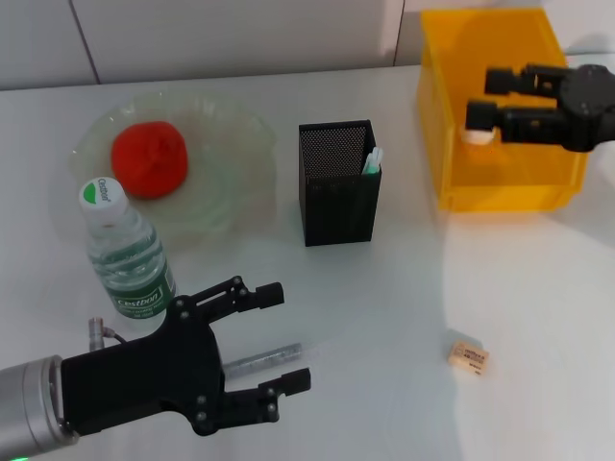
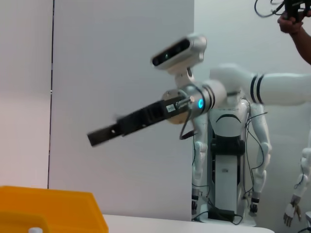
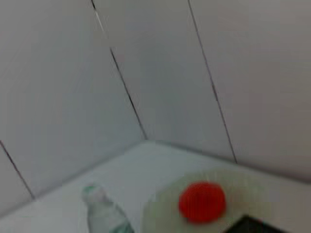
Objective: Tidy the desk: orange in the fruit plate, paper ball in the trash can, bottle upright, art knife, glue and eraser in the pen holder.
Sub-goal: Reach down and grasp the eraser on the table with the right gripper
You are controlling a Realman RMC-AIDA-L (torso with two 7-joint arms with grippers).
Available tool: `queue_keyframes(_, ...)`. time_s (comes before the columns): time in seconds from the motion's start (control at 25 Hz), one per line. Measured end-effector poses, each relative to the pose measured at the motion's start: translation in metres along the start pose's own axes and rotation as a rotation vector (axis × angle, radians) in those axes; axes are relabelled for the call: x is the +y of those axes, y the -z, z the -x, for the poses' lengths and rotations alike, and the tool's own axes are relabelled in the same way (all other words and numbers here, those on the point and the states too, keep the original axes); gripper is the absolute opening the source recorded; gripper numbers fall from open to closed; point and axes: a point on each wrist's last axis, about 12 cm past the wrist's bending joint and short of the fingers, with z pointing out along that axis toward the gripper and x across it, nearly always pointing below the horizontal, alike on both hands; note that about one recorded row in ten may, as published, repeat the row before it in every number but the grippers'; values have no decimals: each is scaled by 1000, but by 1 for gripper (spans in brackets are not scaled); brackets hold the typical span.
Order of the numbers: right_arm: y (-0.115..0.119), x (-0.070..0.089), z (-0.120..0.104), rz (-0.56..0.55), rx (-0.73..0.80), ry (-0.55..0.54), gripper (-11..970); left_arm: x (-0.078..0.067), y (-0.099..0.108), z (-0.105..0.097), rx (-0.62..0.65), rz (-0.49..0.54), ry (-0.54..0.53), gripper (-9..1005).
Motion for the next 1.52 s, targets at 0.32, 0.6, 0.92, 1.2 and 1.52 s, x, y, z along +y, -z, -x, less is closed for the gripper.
queue_keyframes(0.32,-6,37,47,-94,587,-68,777,0,4,-4,25,30,6,821)
queue_keyframes(0.6,-47,54,44,-178,957,-54,776,0,6,-6,32,46,10,821)
queue_keyframes(0.92,-73,57,30,-171,1049,-43,774,-1,10,-7,40,59,15,820)
queue_keyframes(1.2,-94,60,12,-165,1124,33,770,-1,14,-8,39,79,15,820)
queue_keyframes(1.52,-107,60,-3,-143,1172,117,766,-1,15,-8,39,80,15,819)
